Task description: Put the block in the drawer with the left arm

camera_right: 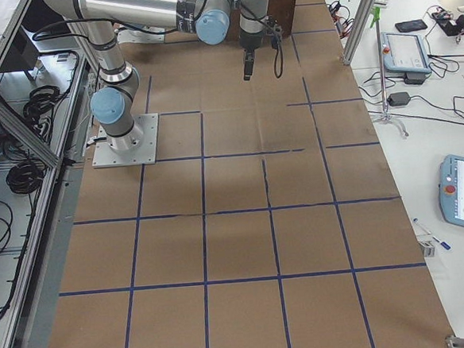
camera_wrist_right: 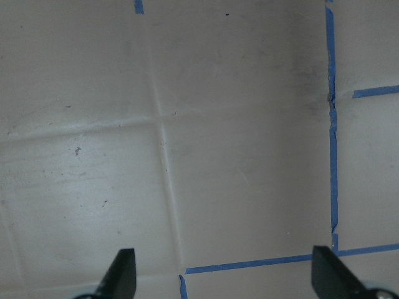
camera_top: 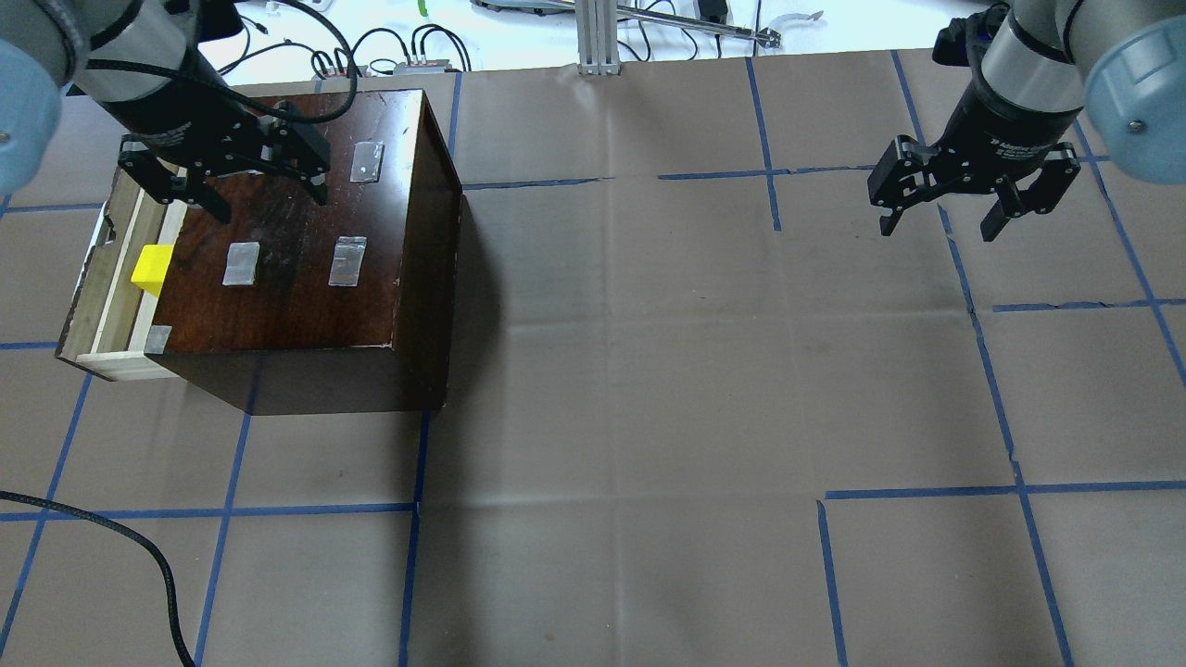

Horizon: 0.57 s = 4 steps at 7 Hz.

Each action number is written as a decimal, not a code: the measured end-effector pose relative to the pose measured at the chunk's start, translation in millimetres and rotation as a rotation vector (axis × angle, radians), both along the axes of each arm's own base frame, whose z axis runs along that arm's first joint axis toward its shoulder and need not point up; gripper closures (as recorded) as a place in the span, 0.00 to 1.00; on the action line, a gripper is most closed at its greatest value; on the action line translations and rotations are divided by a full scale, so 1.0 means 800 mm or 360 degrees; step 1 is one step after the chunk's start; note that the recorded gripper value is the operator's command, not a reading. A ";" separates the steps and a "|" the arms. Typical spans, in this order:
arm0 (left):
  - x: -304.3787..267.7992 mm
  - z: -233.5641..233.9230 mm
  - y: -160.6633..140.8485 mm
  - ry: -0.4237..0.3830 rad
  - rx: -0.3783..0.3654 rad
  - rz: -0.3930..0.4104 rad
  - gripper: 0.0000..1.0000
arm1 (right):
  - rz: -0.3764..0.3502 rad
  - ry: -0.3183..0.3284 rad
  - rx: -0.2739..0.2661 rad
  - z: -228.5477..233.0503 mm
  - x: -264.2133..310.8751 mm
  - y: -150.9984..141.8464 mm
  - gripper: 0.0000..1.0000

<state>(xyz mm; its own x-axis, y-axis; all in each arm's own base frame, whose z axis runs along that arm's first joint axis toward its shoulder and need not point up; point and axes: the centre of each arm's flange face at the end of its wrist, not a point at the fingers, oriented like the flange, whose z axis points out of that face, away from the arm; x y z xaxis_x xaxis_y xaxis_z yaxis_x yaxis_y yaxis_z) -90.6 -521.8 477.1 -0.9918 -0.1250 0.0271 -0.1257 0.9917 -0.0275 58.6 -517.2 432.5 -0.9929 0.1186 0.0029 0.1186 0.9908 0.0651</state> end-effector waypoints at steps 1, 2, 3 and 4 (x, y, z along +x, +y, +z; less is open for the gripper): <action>-0.017 -0.001 0.005 -0.0024 0.0005 -0.0016 0.02 | 0.0000 0.0000 0.0000 0.000 0.000 0.000 0.00; -0.027 -0.003 0.008 -0.0030 0.0011 -0.0027 0.02 | 0.0001 0.0000 0.0000 0.000 0.000 0.000 0.00; -0.038 -0.005 0.011 -0.0032 0.0018 -0.0046 0.02 | 0.0001 0.0000 0.0000 0.000 0.000 0.000 0.00; -0.050 -0.009 0.014 -0.0034 0.0027 -0.0076 0.02 | 0.0002 0.0000 0.0000 0.000 0.000 0.000 0.00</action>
